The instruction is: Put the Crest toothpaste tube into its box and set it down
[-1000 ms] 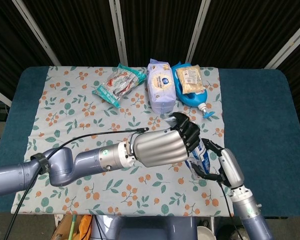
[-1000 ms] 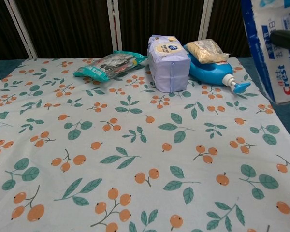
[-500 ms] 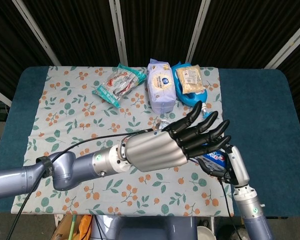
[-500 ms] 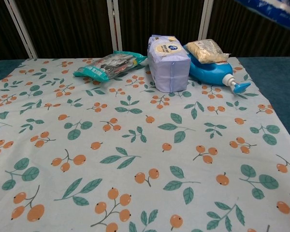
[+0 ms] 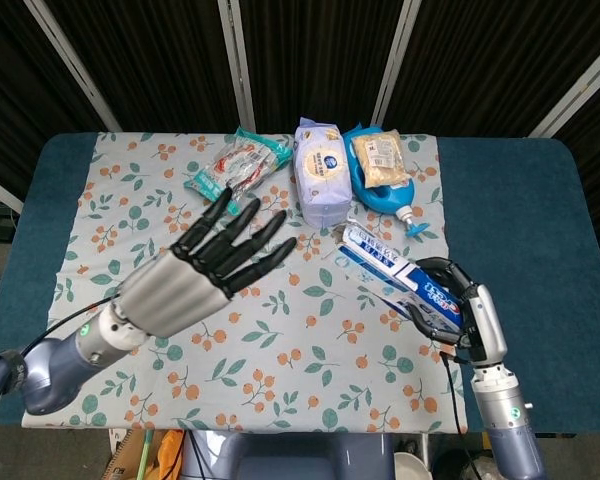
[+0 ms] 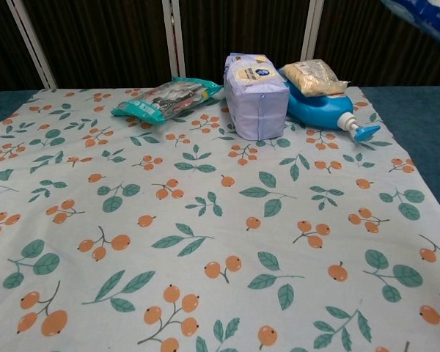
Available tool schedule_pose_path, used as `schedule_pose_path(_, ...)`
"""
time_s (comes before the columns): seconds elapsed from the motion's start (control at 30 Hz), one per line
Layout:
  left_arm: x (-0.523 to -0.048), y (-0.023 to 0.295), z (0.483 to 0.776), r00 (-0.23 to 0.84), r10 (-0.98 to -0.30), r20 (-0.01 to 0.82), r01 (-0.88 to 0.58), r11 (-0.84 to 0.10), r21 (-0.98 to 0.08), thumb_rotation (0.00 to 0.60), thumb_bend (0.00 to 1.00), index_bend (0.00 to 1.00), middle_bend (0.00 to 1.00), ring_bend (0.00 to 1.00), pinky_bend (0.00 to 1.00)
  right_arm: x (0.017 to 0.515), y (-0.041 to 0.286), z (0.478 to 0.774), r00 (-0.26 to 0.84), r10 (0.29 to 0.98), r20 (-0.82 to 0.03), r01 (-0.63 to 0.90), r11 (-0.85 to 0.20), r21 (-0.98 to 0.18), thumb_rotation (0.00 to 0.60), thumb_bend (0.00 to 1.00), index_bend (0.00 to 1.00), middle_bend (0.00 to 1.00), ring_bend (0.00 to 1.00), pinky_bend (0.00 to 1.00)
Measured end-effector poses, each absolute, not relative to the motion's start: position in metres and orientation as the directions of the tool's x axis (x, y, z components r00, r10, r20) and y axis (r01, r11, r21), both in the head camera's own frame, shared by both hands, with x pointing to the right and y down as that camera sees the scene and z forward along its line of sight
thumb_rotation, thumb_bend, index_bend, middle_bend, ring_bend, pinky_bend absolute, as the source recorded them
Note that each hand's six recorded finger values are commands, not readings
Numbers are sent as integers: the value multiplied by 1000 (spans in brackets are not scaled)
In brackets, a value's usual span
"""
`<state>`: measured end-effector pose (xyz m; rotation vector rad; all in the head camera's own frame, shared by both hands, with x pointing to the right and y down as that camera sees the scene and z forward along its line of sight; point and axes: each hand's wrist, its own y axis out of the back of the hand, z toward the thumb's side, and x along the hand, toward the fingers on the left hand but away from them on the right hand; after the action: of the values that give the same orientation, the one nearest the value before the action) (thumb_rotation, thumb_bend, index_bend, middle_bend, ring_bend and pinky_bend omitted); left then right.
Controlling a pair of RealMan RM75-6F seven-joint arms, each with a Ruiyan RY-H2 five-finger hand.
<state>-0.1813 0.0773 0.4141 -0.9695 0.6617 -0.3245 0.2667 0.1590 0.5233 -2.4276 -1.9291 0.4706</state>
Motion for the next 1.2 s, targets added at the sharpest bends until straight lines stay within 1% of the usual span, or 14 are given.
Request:
schedule_pose_path(0.13, -237, 90, 430, 698, -630, -341, 0, 476, -879, 600, 0, 68, 83, 126, 209, 270, 156, 521, 163, 961, -225, 973, -194, -124, 600, 338, 328, 535, 458, 443)
schedule_pose_path(0.3, -300, 113, 457, 621, -736, -270, 61, 389, -919, 600, 0, 68, 84, 126, 209, 279, 145, 506, 102, 977, -187, 995, -101, 17, 600, 338, 328, 534, 458, 444)
schedule_pose_path(0.43, -348, 139, 488, 544, -820, -175, 122, 283, -951, 600, 0, 67, 83, 126, 209, 292, 132, 482, 59, 991, -123, 994, -47, 99, 600, 339, 328, 534, 458, 444)
schedule_pose_path(0.57, -384, 162, 518, 467, -881, -72, 170, 170, -971, 600, 0, 67, 77, 126, 209, 304, 124, 458, 27, 998, -65, 984, -15, 175, 600, 338, 328, 534, 458, 444)
schedule_pose_path(0.67, -401, 176, 535, 433, -901, -15, 199, 112, -974, 600, 0, 68, 75, 126, 209, 313, 121, 444, 1, 1000, -30, 972, 6, 233, 600, 338, 307, 534, 450, 444)
schedule_pose_path(0.73, -409, 183, 545, 419, -908, 11, 211, 85, -974, 600, 0, 70, 74, 126, 209, 318, 120, 438, -16, 1000, -17, 962, 20, 271, 600, 339, 255, 526, 417, 444)
schedule_pose_path(0.83, -416, 191, 554, 403, -915, 31, 206, 57, -977, 600, 0, 71, 73, 126, 209, 326, 119, 431, -40, 999, -11, 947, 42, 318, 600, 339, 180, 463, 343, 444)
schedule_pose_path(0.9, -417, 194, 557, 394, -918, 37, 192, 43, -980, 600, 0, 71, 71, 126, 209, 328, 118, 429, -38, 999, -15, 945, 41, 324, 600, 339, 168, 444, 327, 444)
schedule_pose_path(1.07, -415, 198, 560, 407, -913, 40, 191, 42, -981, 600, 0, 71, 67, 126, 209, 323, 120, 431, 2, 999, -33, 943, 9, 333, 600, 339, 167, 441, 326, 444)
schedule_pose_path(1.1, -416, 199, 561, 407, -912, 41, 192, 42, -980, 600, 0, 71, 67, 126, 209, 322, 120, 432, 11, 999, -36, 944, 1, 331, 600, 339, 173, 441, 336, 457)
schedule_pose_path(1.13, -416, 199, 561, 407, -913, 41, 193, 42, -980, 600, 0, 71, 67, 126, 209, 320, 121, 432, 20, 999, -40, 944, -6, 329, 600, 339, 191, 444, 357, 478)
schedule_pose_path(1.2, -416, 199, 561, 404, -914, 42, 190, 39, -981, 600, 0, 72, 67, 126, 209, 319, 123, 435, 30, 998, -51, 944, -12, 329, 600, 338, 261, 470, 430, 541)
